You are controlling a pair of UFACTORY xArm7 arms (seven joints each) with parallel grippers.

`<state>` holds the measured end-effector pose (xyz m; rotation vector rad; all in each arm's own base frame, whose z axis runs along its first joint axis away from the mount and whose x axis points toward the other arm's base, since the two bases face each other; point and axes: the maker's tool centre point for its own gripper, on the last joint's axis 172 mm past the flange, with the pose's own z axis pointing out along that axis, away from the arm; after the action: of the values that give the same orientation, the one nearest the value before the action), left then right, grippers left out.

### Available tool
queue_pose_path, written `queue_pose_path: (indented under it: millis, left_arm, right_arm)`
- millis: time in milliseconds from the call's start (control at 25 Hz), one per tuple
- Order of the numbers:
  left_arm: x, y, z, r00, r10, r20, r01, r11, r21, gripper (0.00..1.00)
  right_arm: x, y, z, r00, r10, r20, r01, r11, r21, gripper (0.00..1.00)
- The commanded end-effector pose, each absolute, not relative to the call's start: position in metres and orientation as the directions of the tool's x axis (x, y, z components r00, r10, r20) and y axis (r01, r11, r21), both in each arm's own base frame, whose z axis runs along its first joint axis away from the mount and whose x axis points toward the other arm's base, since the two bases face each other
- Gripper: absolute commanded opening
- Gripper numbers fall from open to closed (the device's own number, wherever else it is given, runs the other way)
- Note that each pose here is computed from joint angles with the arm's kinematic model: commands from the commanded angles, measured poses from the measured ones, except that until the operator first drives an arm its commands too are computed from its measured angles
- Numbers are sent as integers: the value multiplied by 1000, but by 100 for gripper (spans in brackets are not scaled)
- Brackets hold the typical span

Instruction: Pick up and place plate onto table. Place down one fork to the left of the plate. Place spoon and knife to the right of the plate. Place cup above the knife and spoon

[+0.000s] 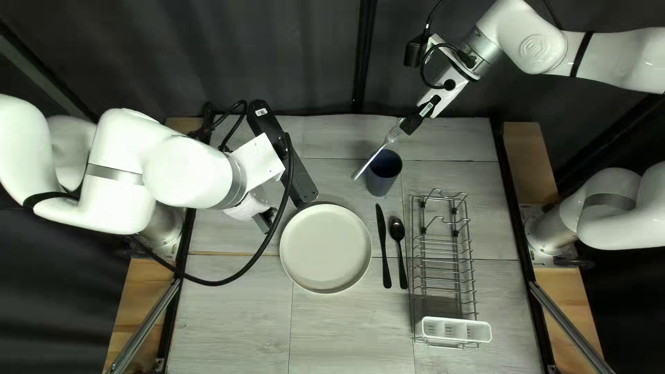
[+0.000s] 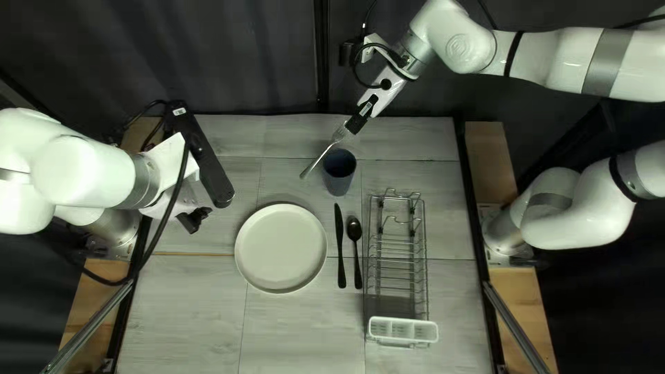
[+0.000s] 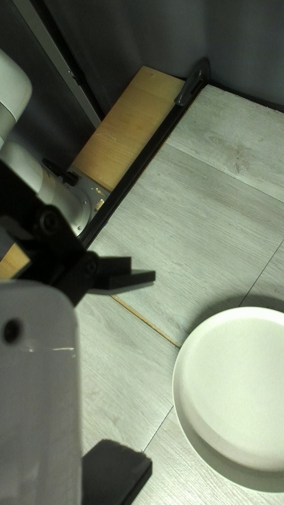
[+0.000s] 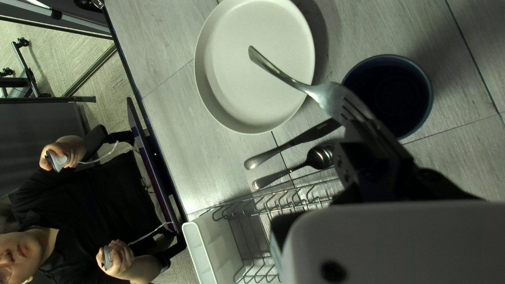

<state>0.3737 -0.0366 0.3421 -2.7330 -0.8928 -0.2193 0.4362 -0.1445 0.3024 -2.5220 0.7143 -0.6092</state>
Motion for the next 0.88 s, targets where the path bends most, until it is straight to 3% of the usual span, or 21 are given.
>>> queue_pose_path:
  millis: [40, 320, 880]
  left_arm:
    - [403, -46, 340, 789, 563, 244, 610, -762, -215, 100]
    - [447, -42, 318, 796, 491, 354, 596, -740, -314, 100]
    - [517, 0, 289, 820, 386, 422, 566, -656, -499, 100]
  right_arm:
    - [436, -144, 302, 769, -571, 288, -374, -766, -522, 0]
    - [436, -144, 302, 769, -571, 288, -374, -766, -522, 0]
    - [436, -144, 302, 769, -571, 288, -374, -766, -522, 0]
